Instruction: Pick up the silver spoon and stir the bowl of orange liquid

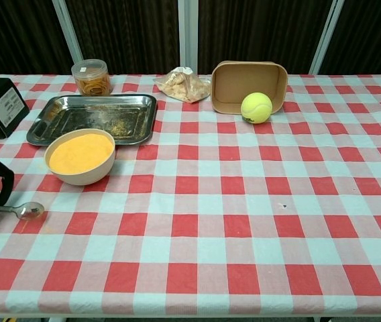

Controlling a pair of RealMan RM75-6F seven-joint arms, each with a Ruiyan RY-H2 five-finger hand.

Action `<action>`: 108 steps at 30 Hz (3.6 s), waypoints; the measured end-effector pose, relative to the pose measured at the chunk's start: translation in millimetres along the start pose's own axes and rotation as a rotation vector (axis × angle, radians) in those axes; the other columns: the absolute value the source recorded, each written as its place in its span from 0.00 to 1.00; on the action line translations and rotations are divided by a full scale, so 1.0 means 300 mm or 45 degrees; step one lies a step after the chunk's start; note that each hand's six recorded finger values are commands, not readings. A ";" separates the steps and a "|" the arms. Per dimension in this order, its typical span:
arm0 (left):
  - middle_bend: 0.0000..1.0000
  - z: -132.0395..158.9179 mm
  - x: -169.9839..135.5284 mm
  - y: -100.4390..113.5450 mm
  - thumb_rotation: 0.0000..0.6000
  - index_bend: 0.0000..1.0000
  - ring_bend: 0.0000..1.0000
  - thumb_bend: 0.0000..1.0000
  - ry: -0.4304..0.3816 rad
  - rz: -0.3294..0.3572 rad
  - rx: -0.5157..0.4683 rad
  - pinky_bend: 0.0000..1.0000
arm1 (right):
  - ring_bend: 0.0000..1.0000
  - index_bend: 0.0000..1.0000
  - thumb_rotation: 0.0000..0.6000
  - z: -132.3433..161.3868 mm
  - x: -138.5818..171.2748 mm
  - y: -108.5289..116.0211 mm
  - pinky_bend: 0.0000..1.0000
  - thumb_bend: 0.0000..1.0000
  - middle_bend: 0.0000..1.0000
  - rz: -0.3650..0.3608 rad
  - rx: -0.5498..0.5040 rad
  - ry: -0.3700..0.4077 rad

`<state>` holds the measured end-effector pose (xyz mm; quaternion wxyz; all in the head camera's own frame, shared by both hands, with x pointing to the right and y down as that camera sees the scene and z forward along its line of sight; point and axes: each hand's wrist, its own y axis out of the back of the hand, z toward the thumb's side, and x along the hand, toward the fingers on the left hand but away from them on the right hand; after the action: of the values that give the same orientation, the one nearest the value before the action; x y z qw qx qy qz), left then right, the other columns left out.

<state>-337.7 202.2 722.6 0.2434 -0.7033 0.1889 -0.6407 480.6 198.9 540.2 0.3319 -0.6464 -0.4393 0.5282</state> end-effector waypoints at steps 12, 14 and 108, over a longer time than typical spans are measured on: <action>0.97 0.006 -0.050 0.283 1.00 0.64 0.94 0.41 -0.046 0.233 0.174 0.94 | 0.00 0.00 1.00 -0.005 0.013 0.021 0.00 0.27 0.05 -0.033 -0.001 0.009; 0.97 0.030 -0.036 0.315 1.00 0.64 0.94 0.41 -0.065 0.244 0.200 0.94 | 0.00 0.00 1.00 -0.004 0.013 0.025 0.00 0.27 0.05 -0.037 -0.001 0.014; 0.97 0.182 0.221 0.282 1.00 0.61 0.95 0.37 -0.016 0.124 0.345 0.95 | 0.00 0.00 1.00 -0.026 0.008 0.057 0.00 0.27 0.05 -0.077 0.005 -0.030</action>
<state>-272.5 100.9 723.4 0.3682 -0.6581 0.1331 -0.6432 492.2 194.6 525.7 0.3438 -0.6259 -0.4613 0.5265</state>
